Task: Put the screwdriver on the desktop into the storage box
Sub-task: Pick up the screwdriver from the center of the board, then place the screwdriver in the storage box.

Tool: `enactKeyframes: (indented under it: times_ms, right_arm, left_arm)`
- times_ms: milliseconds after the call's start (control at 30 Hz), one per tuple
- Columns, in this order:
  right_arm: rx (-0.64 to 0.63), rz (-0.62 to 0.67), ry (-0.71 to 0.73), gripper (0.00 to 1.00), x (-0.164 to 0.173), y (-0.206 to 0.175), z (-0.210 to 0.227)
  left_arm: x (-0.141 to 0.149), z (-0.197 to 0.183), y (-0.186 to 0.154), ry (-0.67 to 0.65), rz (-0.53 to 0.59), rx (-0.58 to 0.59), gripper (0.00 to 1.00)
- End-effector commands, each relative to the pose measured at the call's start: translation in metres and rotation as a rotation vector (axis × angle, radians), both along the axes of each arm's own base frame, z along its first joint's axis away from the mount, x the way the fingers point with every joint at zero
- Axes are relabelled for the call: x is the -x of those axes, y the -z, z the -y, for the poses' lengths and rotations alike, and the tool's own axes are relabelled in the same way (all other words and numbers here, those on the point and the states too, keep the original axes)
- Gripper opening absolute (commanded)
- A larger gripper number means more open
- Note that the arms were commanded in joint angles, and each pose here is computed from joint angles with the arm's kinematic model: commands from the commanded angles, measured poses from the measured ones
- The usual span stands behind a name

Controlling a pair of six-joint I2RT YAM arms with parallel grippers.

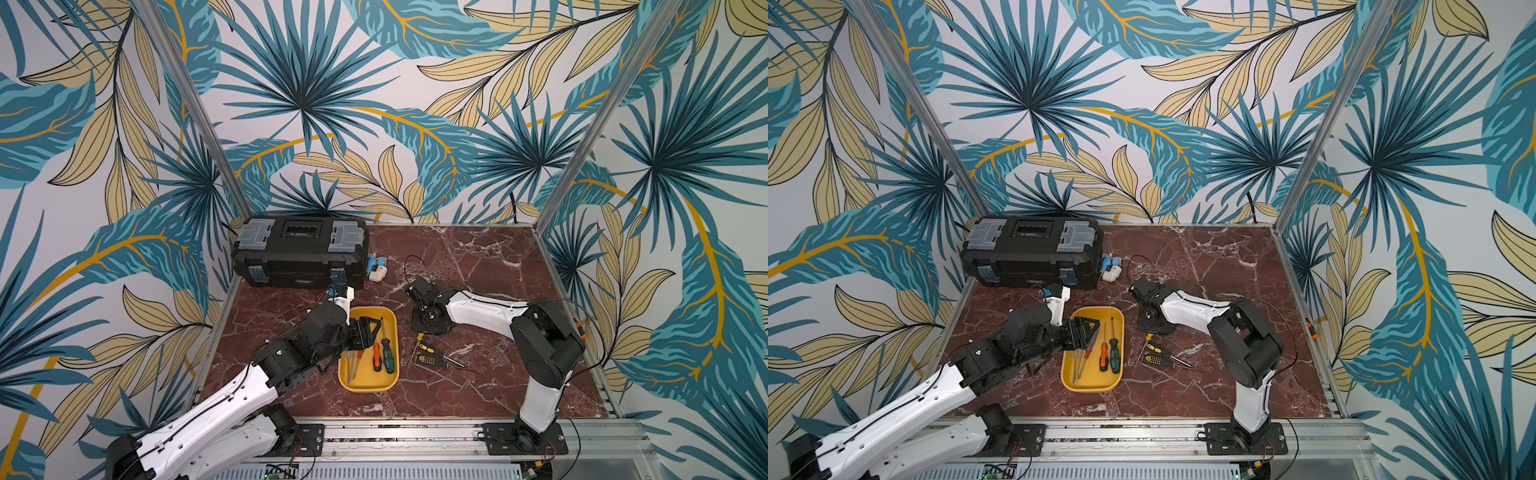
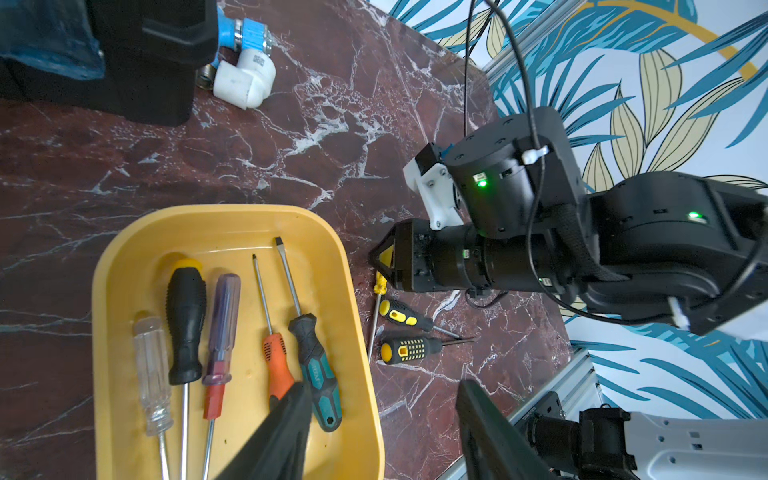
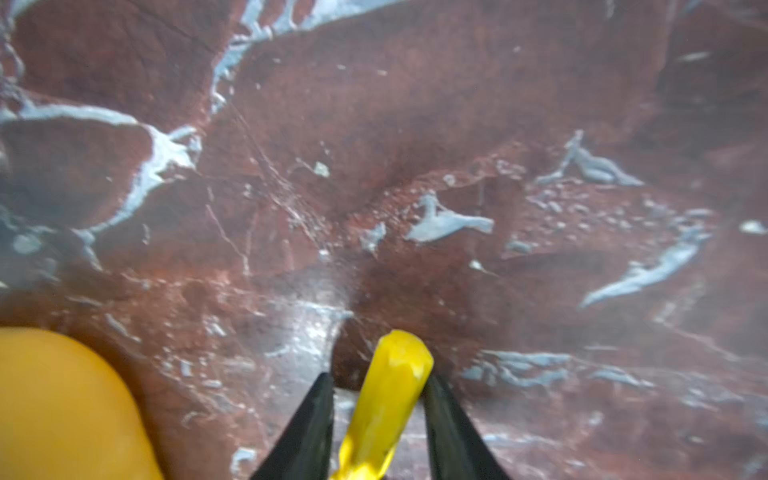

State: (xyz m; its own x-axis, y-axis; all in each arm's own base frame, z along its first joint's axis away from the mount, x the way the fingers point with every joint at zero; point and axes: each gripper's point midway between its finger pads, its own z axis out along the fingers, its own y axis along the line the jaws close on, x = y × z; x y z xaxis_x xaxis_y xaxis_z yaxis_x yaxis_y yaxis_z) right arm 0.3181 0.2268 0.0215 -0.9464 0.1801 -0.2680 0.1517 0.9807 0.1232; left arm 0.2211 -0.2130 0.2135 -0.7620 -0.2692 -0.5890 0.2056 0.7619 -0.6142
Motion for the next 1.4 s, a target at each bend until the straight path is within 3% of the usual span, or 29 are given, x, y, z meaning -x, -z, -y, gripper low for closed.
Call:
enactKeyframes:
  times_ms: [0, 200, 500, 667, 833, 933, 1033, 1233, 1367]
  right_arm:
    - [0.004, -0.031, 0.020, 0.31, 0.001, 0.013, 0.001]
    - [-0.072, 0.039, -0.004, 0.17, -0.015, -0.011, -0.008]
    - [-0.264, 0.235, -0.062, 0.07, -0.030, -0.107, -0.008]
    - [-0.401, 0.365, -0.136, 0.03, -0.004, -0.173, -0.006]
    - [-0.753, 0.492, -0.308, 0.03, 0.047, -0.255, -0.027]
    - [-0.925, 0.568, -0.367, 0.03, 0.070, -0.302, -0.031]
    - [-1.009, 0.601, -0.396, 0.03, 0.084, -0.329, -0.030]
    - [-1.056, 0.609, -0.417, 0.03, 0.092, -0.341, -0.030]
    - [-1.097, 0.621, -0.420, 0.03, 0.096, -0.348, -0.030]
  left_arm:
    - [-0.003, 0.000, 0.000, -0.006, 0.019, 0.012, 0.60]
    - [-0.005, 0.000, -0.002, -0.006, 0.024, 0.014, 0.60]
    - [-0.006, 0.005, -0.024, 0.013, 0.056, 0.072, 0.63]
    - [0.006, 0.032, -0.065, 0.168, 0.145, 0.308, 0.70]
    - [0.036, 0.059, -0.109, 0.422, 0.252, 0.537, 0.82]
    - [0.045, 0.069, -0.114, 0.516, 0.260, 0.559, 0.84]
    - [0.055, 0.079, -0.123, 0.611, 0.250, 0.616, 0.84]
    - [0.066, 0.100, -0.123, 0.713, 0.224, 0.603, 0.82]
    - [0.062, 0.105, -0.116, 0.709, 0.194, 0.588, 0.71]
